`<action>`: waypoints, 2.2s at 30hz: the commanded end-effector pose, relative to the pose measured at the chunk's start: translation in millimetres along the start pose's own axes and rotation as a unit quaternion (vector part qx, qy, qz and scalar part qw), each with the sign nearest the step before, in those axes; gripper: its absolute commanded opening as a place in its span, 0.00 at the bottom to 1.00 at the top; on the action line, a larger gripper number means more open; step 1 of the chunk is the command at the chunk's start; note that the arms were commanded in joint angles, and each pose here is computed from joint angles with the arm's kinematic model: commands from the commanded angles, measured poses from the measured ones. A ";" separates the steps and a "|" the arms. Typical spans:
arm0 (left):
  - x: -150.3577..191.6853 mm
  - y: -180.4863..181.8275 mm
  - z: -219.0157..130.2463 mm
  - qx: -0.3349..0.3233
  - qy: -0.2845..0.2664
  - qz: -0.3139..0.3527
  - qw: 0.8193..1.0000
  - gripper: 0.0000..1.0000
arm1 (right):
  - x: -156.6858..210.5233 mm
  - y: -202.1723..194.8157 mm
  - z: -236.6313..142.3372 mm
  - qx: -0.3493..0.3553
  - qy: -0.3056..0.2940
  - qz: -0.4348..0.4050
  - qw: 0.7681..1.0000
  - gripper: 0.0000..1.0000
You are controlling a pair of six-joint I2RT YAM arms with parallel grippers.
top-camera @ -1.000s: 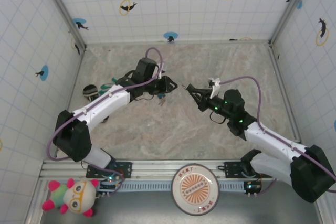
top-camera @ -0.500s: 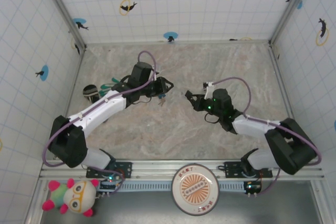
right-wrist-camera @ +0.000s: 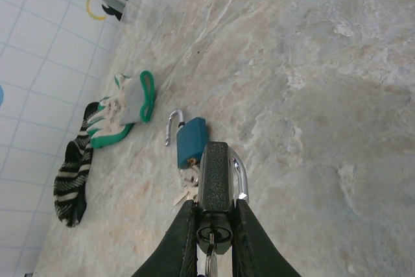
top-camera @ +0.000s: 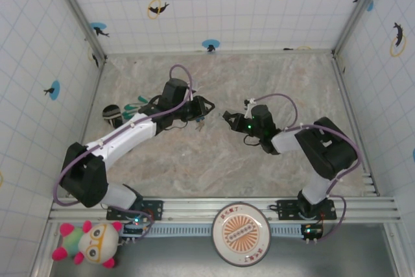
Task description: Unlock with the key
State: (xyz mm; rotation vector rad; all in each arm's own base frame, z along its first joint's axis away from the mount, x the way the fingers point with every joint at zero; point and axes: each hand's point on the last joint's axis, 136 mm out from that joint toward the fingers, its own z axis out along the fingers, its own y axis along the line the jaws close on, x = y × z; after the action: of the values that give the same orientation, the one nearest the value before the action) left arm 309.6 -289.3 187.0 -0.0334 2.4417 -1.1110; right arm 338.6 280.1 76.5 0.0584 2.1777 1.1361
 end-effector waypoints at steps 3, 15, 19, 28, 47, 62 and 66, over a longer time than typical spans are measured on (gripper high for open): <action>-1.4 -4.1 -5.1 0.013 -0.007 -0.005 1.000 0.37 | -19.1 -0.4 13.4 -0.014 -0.024 0.026 0.999 0.00; -1.8 -6.7 -1.5 0.019 -0.002 -0.009 1.000 0.36 | -14.3 -33.0 18.5 0.027 -0.009 0.052 0.998 0.07; -2.2 -6.7 -1.0 0.019 -0.002 -0.011 1.000 0.37 | -15.2 -37.9 18.3 0.037 -0.008 0.053 0.998 0.12; -1.9 -7.1 -0.6 0.020 -0.001 -0.013 1.000 0.37 | -15.1 -50.3 13.0 0.064 0.004 0.055 0.996 0.21; -1.7 3.6 -0.2 0.002 -0.010 -0.015 1.000 0.41 | -22.1 -79.7 -56.5 0.183 0.010 0.010 0.983 0.34; -10.3 46.8 -14.5 -0.101 -0.034 -0.015 0.994 0.97 | -67.2 -61.5 -142.0 0.290 -0.074 -0.084 0.951 0.99; -21.8 66.8 -31.2 -0.157 -0.058 -0.006 0.986 0.97 | -82.4 -60.8 -166.5 0.333 -0.105 -0.096 0.932 0.98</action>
State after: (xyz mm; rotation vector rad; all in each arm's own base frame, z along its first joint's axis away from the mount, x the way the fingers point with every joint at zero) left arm 323.2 -242.6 155.3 -0.1981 2.5067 -0.8461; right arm 325.1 122.6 135.3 0.2116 2.2193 0.4001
